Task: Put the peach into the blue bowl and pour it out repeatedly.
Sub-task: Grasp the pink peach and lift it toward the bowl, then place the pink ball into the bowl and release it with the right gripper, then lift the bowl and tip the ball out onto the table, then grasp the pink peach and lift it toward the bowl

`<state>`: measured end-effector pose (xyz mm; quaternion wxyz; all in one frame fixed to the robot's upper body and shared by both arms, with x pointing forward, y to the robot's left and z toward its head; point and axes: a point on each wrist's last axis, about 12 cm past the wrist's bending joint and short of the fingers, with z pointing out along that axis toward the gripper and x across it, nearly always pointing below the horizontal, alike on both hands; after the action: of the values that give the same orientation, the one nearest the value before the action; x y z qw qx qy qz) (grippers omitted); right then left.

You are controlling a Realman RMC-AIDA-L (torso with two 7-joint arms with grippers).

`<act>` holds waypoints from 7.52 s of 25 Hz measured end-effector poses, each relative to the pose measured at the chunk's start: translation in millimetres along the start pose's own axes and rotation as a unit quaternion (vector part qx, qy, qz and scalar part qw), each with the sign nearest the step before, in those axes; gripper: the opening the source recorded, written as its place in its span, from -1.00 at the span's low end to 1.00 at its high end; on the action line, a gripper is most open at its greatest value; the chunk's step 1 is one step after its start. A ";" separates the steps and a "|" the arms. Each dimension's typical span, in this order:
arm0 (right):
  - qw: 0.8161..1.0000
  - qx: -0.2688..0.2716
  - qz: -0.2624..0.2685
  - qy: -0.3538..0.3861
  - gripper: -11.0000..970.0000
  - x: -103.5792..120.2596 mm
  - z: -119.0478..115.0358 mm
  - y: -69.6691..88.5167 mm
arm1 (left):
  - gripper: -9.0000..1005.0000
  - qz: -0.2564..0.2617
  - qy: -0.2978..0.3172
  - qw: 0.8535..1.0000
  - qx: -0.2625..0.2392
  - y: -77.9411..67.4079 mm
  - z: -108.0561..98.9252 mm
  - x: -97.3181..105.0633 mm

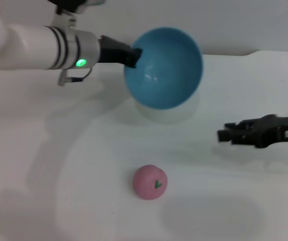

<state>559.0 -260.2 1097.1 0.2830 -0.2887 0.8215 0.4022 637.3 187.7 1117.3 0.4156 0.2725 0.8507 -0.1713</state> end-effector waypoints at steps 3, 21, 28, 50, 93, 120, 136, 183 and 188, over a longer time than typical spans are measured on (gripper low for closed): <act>0.998 -0.029 -0.032 0.045 0.03 -8.1 22.2 10.3 | -0.99 -0.021 0.039 0.999 -0.010 15.7 -11.6 0.4; 0.971 -0.023 -0.171 0.165 0.20 -12.3 133.8 54.2 | -0.98 -0.102 0.153 0.983 -0.013 41.3 -54.5 10.5; 0.967 0.008 -0.199 0.160 0.19 2.5 156.2 61.2 | -0.99 -0.108 0.160 0.981 -0.008 40.4 -56.2 13.5; 0.990 -0.002 -0.091 0.104 -0.57 7.4 125.6 46.3 | -0.98 -0.105 0.165 0.981 -0.005 38.1 -54.5 13.6; 0.990 -0.028 -0.141 0.008 -0.62 -21.5 7.5 26.9 | -0.99 -0.009 0.230 0.966 0.114 -81.5 5.7 -15.4; 0.985 0.115 0.104 -0.072 -0.09 60.1 -82.4 -17.0 | -0.98 0.074 -0.080 0.993 -0.054 -63.4 22.3 8.2; 0.981 0.111 0.134 -0.081 -0.09 75.7 -93.3 -13.8 | -0.98 0.499 -0.289 0.801 -0.160 -144.9 2.7 62.3; 0.966 -0.087 -0.034 0.242 -0.03 18.0 37.1 38.7 | -0.98 -0.011 0.055 0.998 0.014 3.9 -11.4 -3.6; 0.950 -0.078 -0.035 0.300 0.06 19.6 46.3 44.6 | -0.99 -0.025 0.102 0.994 0.034 8.4 -21.9 -4.0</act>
<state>525.3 -204.1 1081.7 0.0140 -0.4462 0.8237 0.3496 631.0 204.5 1133.0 0.3130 0.2811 0.8887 -0.1825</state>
